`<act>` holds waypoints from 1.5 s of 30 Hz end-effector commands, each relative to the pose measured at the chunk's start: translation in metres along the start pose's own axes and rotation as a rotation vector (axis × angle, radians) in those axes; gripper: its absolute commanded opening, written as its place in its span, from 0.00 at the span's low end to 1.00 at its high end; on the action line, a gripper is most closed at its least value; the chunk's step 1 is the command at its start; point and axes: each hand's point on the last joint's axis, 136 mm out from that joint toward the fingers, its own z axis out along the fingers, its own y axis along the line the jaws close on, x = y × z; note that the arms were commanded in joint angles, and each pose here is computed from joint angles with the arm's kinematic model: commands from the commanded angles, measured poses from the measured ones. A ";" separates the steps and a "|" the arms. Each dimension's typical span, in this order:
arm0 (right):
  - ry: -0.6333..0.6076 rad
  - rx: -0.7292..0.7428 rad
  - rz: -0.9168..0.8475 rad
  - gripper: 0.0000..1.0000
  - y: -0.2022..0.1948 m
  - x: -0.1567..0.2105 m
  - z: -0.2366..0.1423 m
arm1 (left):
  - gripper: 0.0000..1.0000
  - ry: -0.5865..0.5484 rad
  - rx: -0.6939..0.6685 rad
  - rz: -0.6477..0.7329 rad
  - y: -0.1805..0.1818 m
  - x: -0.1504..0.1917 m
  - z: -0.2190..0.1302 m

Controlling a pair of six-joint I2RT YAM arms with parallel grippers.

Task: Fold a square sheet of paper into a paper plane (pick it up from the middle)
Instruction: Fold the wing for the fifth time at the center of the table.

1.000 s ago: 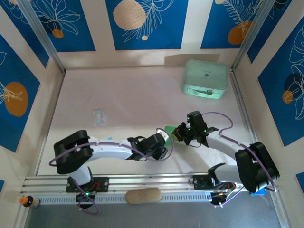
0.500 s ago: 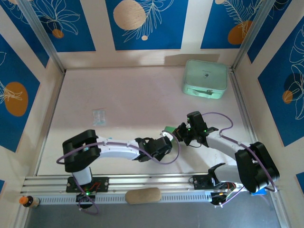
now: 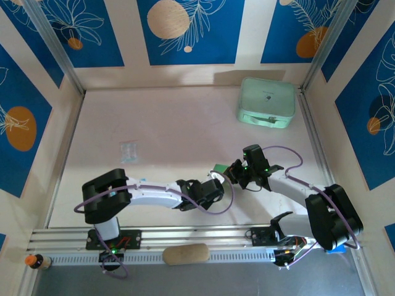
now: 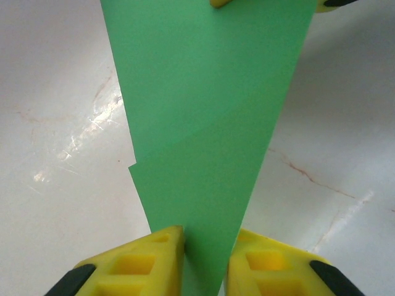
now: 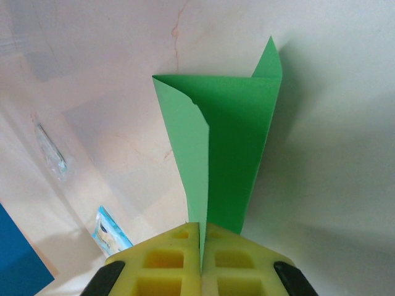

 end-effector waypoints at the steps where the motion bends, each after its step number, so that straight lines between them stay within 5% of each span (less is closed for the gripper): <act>1: 0.003 0.005 0.008 0.00 0.001 0.002 -0.002 | 0.18 0.006 -0.021 0.025 -0.001 0.000 0.000; 45: 0.001 0.033 0.023 0.00 -0.011 0.004 0.003 | 0.21 -0.036 0.022 0.005 -0.008 -0.006 -0.007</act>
